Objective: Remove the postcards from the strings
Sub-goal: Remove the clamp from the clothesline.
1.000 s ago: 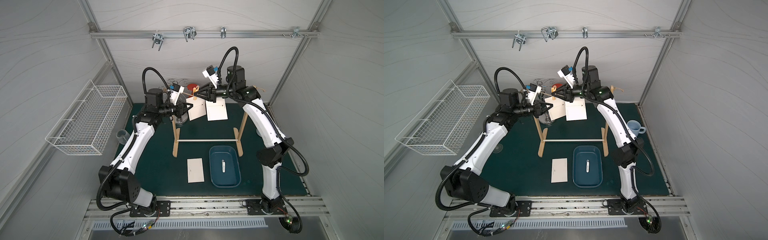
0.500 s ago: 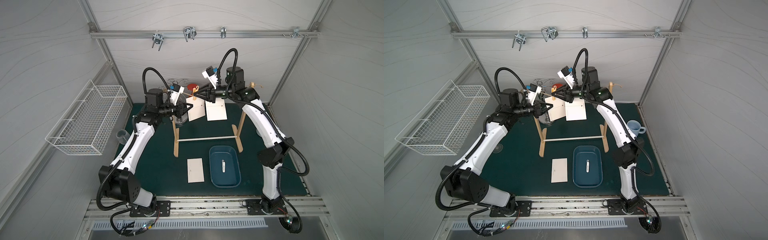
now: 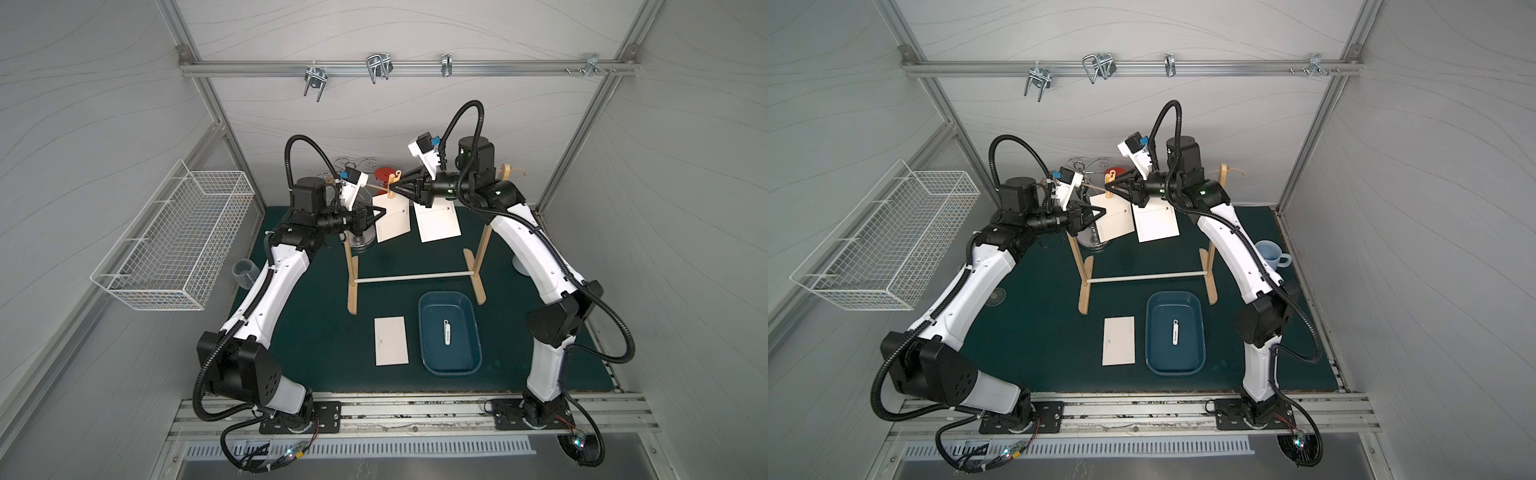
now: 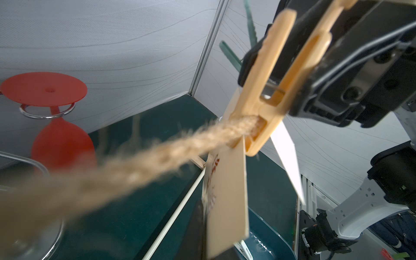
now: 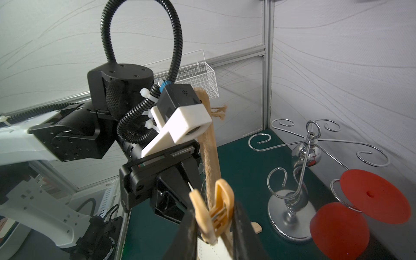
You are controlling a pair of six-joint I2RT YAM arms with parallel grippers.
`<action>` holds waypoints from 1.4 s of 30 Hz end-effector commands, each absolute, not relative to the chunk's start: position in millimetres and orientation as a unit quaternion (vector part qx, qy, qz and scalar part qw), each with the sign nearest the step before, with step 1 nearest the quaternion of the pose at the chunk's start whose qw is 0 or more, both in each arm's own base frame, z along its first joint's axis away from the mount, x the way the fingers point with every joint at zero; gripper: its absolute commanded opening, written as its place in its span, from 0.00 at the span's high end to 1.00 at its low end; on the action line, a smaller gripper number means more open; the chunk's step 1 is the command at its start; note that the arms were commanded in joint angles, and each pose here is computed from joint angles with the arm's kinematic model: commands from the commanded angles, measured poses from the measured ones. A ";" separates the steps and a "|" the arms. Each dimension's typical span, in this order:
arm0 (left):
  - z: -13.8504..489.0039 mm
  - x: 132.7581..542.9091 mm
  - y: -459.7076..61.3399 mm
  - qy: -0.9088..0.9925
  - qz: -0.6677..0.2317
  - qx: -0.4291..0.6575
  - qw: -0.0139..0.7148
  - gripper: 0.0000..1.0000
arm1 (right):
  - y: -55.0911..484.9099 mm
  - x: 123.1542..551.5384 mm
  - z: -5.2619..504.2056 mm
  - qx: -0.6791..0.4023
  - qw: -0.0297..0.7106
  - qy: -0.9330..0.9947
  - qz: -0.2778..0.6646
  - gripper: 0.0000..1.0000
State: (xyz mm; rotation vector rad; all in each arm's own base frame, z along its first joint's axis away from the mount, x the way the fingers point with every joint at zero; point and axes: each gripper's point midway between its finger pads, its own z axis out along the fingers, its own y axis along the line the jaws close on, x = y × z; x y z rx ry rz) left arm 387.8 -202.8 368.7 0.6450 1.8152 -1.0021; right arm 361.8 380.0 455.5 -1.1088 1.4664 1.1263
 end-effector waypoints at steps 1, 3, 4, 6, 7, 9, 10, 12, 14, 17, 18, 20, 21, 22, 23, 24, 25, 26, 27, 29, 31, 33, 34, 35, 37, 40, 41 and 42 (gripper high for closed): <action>382.9 392.5 -199.9 0.726 -0.398 0.268 0.492 0.91 | 372.2 348.3 481.7 -0.455 0.504 0.576 0.455 1.00; 383.4 392.4 -199.9 0.726 -0.398 0.268 0.492 0.91 | 370.7 347.8 485.3 -0.453 0.512 0.573 0.452 1.00; 383.2 391.9 -199.9 0.726 -0.398 0.269 0.492 0.91 | 369.4 347.9 487.3 -0.450 0.517 0.572 0.451 1.00; 382.2 392.0 -200.1 0.727 -0.398 0.268 0.491 0.91 | 368.0 348.5 490.3 -0.445 0.525 0.570 0.448 1.00; 382.1 391.9 -199.9 0.727 -0.399 0.267 0.491 0.91 | 367.4 348.4 492.2 -0.443 0.529 0.569 0.447 1.00; 380.7 392.1 -199.8 0.728 -0.399 0.266 0.489 0.91 | 365.7 350.5 494.9 -0.436 0.538 0.569 0.444 1.00; 381.2 391.9 -199.8 0.728 -0.399 0.267 0.490 0.91 | 364.6 351.8 496.7 -0.430 0.545 0.569 0.441 1.00; 380.7 391.7 -199.9 0.728 -0.400 0.266 0.489 0.91 | 362.8 353.4 500.2 -0.423 0.556 0.567 0.437 1.00; 380.7 391.5 -200.1 0.728 -0.399 0.267 0.489 0.91 | 361.5 355.8 502.0 -0.416 0.562 0.567 0.436 1.00; 379.9 391.0 -199.6 0.730 -0.398 0.266 0.488 0.91 | 361.1 358.8 503.4 -0.406 0.569 0.568 0.434 1.00; 379.9 390.9 -199.6 0.730 -0.397 0.266 0.489 0.91 | 361.1 360.4 502.5 -0.403 0.571 0.569 0.433 1.00; 379.4 390.3 -199.1 0.730 -0.395 0.267 0.489 0.91 | 360.0 361.5 504.9 -0.396 0.579 0.565 0.433 1.00; 378.3 390.5 -198.7 0.731 -0.395 0.266 0.488 0.91 | 359.1 362.5 506.8 -0.391 0.584 0.565 0.433 1.00; 377.3 390.3 -198.9 0.732 -0.396 0.265 0.487 0.91 | 359.3 364.0 508.5 -0.387 0.586 0.565 0.433 1.00; 376.3 390.8 -198.9 0.733 -0.395 0.265 0.486 0.91 | 359.1 364.9 509.3 -0.386 0.586 0.565 0.433 1.00; 377.0 390.5 -199.1 0.732 -0.395 0.266 0.487 0.91 | 359.9 365.3 509.3 -0.386 0.586 0.566 0.433 1.00; 376.5 390.2 -198.7 0.733 -0.395 0.265 0.486 0.91 | 359.2 365.9 510.6 -0.383 0.589 0.566 0.432 1.00; 376.7 390.0 -198.8 0.733 -0.395 0.265 0.487 0.91 | 359.2 366.0 511.4 -0.382 0.591 0.565 0.431 1.00; 376.9 389.7 -199.3 0.732 -0.395 0.266 0.487 0.91 | 358.1 366.2 512.6 -0.379 0.596 0.564 0.428 1.00; 377.1 390.1 -198.8 0.732 -0.394 0.266 0.488 0.91 | 357.1 363.8 515.9 -0.377 0.602 0.559 0.429 1.00; 377.6 390.1 -199.2 0.731 -0.396 0.266 0.488 0.91 | 356.0 361.1 518.5 -0.377 0.607 0.552 0.430 1.00; 377.6 390.3 -199.4 0.731 -0.396 0.265 0.488 0.92 | 353.3 358.8 522.5 -0.374 0.613 0.548 0.429 1.00; 377.9 389.8 -199.4 0.731 -0.397 0.265 0.488 0.91 | 352.3 357.6 522.5 -0.373 0.615 0.546 0.430 1.00; 377.1 390.0 -199.2 0.732 -0.397 0.265 0.487 0.91 | 350.6 355.7 525.6 -0.370 0.620 0.542 0.430 1.00; 378.2 389.6 -199.2 0.730 -0.397 0.265 0.488 0.91 | 349.2 353.5 527.4 -0.368 0.623 0.538 0.431 1.00; 378.1 389.2 -199.1 0.731 -0.398 0.264 0.488 0.91 | 344.2 352.1 532.4 -0.358 0.635 0.534 0.429 1.00; 377.9 389.3 -199.2 0.731 -0.398 0.263 0.488 0.91 | 342.0 350.7 535.6 -0.353 0.642 0.529 0.429 1.00; 378.6 388.8 -199.1 0.730 -0.399 0.263 0.489 0.91 | 339.7 350.1 536.8 -0.350 0.648 0.525 0.427 1.00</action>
